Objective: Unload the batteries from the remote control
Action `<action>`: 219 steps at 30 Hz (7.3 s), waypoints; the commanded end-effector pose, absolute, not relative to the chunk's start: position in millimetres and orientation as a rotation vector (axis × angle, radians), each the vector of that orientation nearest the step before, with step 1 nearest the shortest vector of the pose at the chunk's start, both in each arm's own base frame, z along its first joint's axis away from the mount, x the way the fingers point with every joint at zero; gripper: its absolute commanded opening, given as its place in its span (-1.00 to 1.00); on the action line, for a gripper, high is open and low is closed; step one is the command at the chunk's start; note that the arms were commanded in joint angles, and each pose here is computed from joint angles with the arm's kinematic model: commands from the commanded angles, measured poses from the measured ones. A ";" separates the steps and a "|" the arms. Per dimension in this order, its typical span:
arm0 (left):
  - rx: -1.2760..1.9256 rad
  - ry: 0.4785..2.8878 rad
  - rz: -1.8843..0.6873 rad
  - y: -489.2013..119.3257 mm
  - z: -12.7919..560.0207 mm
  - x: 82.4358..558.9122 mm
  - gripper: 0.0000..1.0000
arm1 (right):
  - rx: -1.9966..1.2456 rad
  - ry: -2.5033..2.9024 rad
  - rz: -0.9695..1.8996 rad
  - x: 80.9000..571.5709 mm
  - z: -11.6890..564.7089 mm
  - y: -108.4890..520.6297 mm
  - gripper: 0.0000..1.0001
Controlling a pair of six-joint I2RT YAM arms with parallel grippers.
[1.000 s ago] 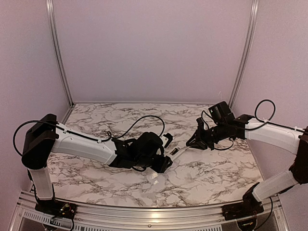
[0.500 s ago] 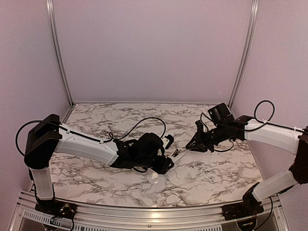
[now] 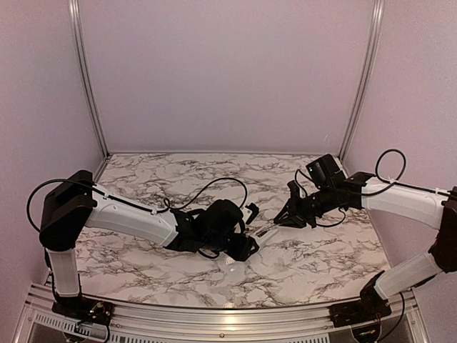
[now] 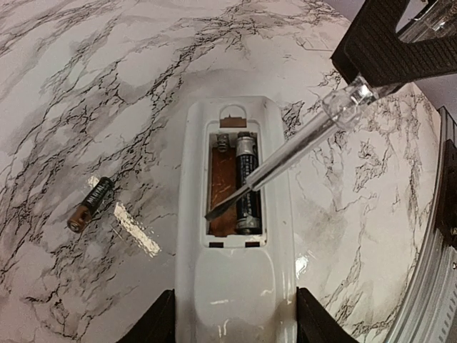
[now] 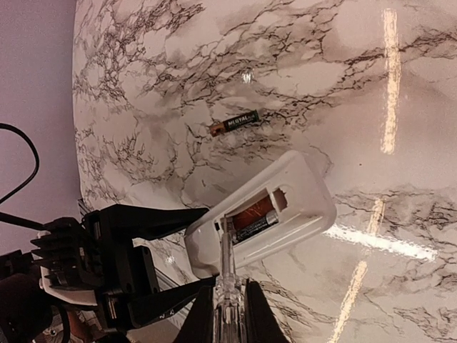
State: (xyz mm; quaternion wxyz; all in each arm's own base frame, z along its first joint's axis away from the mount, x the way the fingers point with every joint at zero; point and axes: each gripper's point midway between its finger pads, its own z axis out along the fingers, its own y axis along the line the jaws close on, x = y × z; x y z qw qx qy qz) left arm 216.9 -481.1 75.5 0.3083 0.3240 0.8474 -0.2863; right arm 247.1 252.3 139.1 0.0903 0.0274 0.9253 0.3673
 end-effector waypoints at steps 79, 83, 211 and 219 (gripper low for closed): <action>1.497 1.373 0.140 -322.3 158.1 256.5 -1.00 | -1.068 2.027 0.876 249.6 295.5 301.6 -1.00; 1.539 1.353 0.138 -326.7 155.8 255.1 -1.00 | -1.133 1.973 0.863 248.6 300.3 312.6 -1.00; 1.743 1.114 0.189 -366.2 152.2 240.7 -1.00 | -1.507 2.193 0.705 237.0 162.7 355.2 -1.00; 1.729 1.118 0.219 -365.5 142.0 245.3 -1.00 | -1.502 2.226 0.681 245.4 147.2 359.8 -1.00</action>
